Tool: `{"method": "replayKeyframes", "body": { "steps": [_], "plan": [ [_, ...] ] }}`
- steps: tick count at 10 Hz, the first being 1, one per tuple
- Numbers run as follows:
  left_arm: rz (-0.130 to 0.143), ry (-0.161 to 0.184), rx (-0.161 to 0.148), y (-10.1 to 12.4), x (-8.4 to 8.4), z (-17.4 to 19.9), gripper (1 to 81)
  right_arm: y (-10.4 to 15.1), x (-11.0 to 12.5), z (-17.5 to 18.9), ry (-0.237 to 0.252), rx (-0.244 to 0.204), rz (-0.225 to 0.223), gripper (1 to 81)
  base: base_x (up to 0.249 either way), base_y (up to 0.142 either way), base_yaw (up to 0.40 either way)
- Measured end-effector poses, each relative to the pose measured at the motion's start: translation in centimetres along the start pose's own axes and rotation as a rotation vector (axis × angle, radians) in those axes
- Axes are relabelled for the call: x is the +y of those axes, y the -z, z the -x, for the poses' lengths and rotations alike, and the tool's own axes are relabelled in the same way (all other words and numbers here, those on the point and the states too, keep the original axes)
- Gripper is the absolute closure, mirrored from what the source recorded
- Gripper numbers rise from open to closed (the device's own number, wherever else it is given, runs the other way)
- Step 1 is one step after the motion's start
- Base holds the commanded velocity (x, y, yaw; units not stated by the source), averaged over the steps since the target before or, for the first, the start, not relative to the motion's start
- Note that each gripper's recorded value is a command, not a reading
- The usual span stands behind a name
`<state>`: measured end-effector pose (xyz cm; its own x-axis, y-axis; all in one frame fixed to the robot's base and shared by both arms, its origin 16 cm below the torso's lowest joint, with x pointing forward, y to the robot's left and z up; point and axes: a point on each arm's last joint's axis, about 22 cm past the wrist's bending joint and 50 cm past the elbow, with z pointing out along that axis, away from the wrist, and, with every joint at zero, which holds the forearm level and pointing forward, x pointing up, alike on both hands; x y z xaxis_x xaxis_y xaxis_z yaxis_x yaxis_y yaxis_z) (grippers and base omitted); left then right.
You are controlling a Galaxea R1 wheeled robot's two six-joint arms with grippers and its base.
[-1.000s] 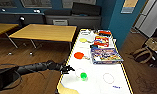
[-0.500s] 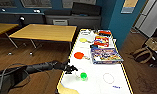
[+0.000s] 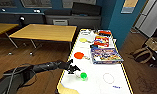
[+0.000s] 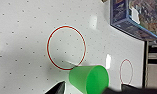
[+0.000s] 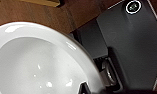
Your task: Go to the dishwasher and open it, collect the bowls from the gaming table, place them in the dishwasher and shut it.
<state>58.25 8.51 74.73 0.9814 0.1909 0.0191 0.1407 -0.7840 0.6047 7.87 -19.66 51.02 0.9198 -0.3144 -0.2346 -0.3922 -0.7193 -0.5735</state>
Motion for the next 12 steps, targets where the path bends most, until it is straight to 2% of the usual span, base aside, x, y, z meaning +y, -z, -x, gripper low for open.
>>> {"method": "replayKeyframes", "body": {
  "steps": [1,4,6,7,12],
  "plan": [
    [0.003,-0.004,-0.006,-0.6,0.7,0.2,1.0,0.0,0.1,0.0,0.000,-0.001,0.003,81.1,0.000,0.000,0.000],
    [-0.036,0.020,-0.025,-2.8,-1.0,0.2,1.0,-0.1,1.2,0.6,-0.017,-0.018,0.024,81.1,0.000,0.000,0.000],
    [-0.050,0.031,-0.061,-5.8,-1.8,1.3,1.0,-0.5,1.6,1.3,-0.035,-0.040,0.031,81.1,0.000,0.000,0.000],
    [-0.051,0.030,-0.077,-6.7,-1.4,1.8,1.0,-0.6,1.6,1.2,-0.035,-0.040,0.030,81.1,0.000,0.000,0.000],
    [-0.064,0.028,-0.080,-7.3,-1.2,1.7,1.0,-0.7,1.5,0.8,-0.031,-0.037,0.029,81.1,0.000,0.000,0.000]
  ]
}}
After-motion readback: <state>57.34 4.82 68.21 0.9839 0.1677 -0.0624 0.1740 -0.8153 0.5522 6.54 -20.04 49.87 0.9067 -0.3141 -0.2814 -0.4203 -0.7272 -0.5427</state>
